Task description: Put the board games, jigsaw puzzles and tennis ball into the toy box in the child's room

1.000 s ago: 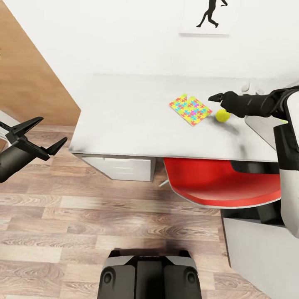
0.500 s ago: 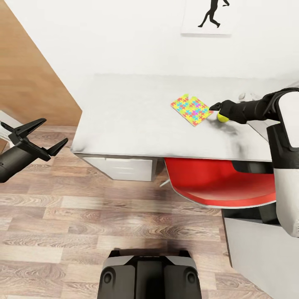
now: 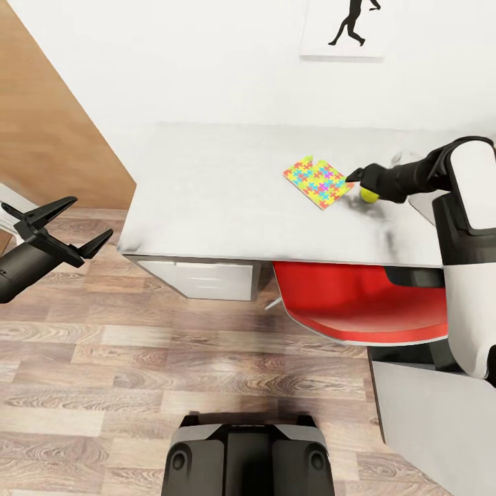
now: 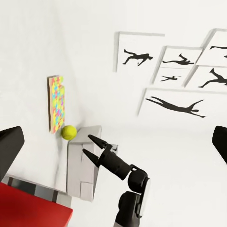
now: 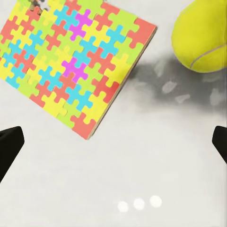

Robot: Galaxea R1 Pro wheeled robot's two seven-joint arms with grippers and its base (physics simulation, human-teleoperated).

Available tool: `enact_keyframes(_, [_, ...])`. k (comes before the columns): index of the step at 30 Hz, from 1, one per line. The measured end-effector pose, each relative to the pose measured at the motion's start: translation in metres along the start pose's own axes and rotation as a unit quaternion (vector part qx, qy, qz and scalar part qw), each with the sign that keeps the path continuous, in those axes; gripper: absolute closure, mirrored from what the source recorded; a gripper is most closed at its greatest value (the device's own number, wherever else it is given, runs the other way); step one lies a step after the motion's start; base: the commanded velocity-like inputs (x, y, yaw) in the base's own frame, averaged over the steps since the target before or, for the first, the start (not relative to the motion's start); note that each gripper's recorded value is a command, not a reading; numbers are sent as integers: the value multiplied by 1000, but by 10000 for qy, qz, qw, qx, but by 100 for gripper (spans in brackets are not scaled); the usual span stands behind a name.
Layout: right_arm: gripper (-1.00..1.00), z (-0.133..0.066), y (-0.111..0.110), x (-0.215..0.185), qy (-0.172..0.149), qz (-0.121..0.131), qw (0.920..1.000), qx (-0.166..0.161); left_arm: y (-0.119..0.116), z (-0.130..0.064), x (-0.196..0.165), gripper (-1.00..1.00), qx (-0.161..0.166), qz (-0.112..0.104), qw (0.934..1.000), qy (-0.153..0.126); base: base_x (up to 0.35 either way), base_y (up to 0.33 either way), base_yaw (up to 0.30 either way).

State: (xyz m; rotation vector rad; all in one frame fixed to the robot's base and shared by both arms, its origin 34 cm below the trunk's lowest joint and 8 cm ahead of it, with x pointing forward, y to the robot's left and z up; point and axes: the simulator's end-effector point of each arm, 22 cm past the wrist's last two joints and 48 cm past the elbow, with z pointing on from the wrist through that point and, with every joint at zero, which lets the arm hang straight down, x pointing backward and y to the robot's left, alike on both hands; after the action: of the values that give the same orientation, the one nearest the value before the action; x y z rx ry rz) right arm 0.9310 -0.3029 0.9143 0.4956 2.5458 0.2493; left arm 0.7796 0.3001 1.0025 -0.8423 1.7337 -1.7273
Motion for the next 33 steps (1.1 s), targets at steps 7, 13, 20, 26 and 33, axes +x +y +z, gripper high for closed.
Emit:
enact_keyframes(7, [-100, -1, -9, -9, -117, -56, 9996, 240, 0, 0, 0, -100, 0, 7, 10000, 5, 41, 0, 0])
enact_keyframes(13, [-100, -1, -15, -13, -185, -77, 9991, 383, 0, 0, 0, -100, -3, 9, 10000, 6, 204, 0, 0])
enact_keyframes(20, [-100, 0, -22, -15, -195, -60, 9987, 469, 0, 0, 0, -100, -2, 4, 10000, 6, 122, 0, 0])
enact_keyframes(26, [-100, 5, -30, -10, -113, -20, 9984, 557, 0, 0, 1, -100, -3, 2, 10000, 6, 37, 0, 0])
enact_keyframes(33, [-100, 14, -39, -1, 46, 38, 9978, 666, 1, 0, 1, -100, -4, -1, 10000, 10, 12, 0, 0])
